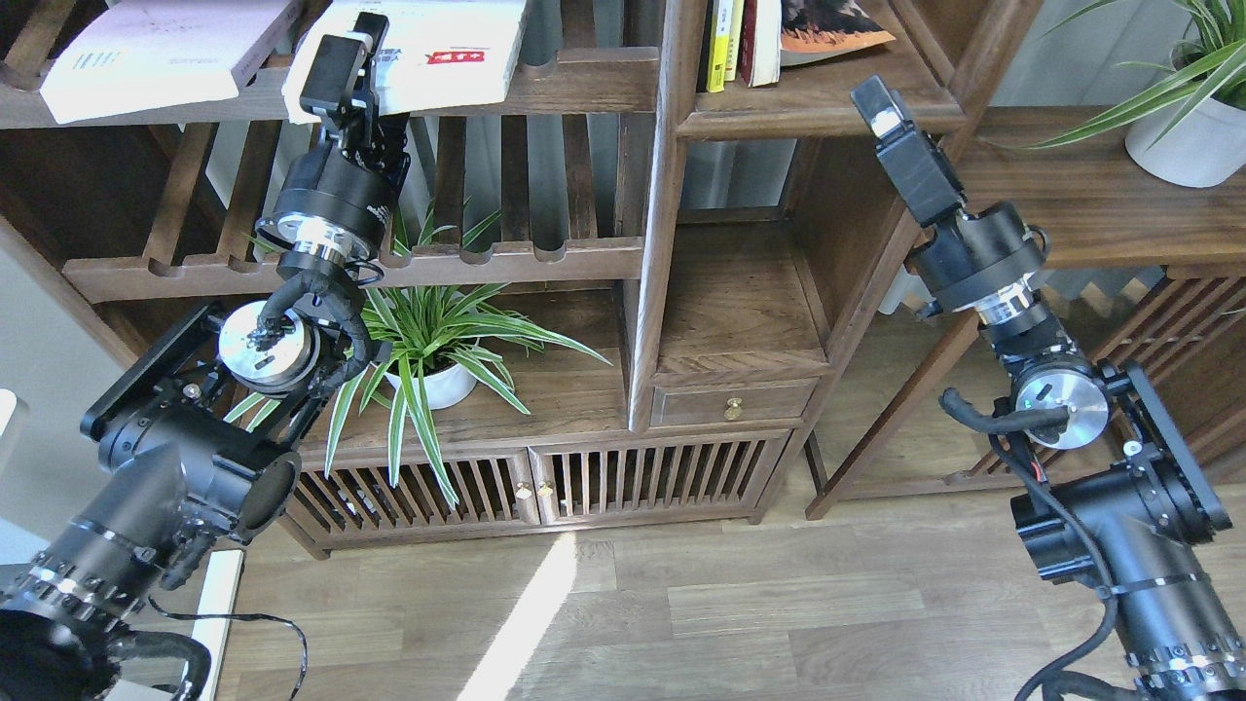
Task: Organize books on shelf
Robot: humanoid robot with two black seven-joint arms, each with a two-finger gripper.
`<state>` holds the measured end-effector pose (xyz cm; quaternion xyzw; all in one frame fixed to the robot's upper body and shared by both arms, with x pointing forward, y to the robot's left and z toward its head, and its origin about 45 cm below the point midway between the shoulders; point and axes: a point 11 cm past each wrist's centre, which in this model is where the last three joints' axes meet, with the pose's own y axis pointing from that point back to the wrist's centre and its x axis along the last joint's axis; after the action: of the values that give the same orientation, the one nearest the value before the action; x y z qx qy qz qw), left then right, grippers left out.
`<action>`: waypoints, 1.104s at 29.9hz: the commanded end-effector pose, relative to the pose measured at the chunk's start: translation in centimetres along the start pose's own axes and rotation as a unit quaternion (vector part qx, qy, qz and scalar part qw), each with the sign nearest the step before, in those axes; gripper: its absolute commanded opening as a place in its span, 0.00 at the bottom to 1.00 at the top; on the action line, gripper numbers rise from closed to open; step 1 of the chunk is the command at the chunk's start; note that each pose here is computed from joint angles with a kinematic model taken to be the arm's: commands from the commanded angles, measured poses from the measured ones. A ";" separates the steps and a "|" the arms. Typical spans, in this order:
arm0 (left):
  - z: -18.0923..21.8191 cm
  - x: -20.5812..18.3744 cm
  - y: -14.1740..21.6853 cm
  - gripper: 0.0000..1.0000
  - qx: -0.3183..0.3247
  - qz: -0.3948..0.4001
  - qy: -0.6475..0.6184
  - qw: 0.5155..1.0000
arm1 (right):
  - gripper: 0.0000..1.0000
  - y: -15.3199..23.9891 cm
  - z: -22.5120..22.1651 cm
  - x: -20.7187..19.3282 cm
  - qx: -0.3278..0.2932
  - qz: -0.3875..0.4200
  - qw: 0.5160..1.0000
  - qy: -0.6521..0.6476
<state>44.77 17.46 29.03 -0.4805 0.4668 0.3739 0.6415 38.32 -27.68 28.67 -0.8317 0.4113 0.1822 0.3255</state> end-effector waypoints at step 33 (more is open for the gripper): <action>0.1 -0.5 -0.3 0.49 -0.002 0.000 -0.001 1.000 | 0.96 0.0 0.3 -0.1 -0.003 -0.001 1.000 -0.002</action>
<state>44.96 17.49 29.51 -0.4794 0.4660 0.3772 0.6408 38.29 -27.39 28.53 -0.8329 0.4089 0.1847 0.3240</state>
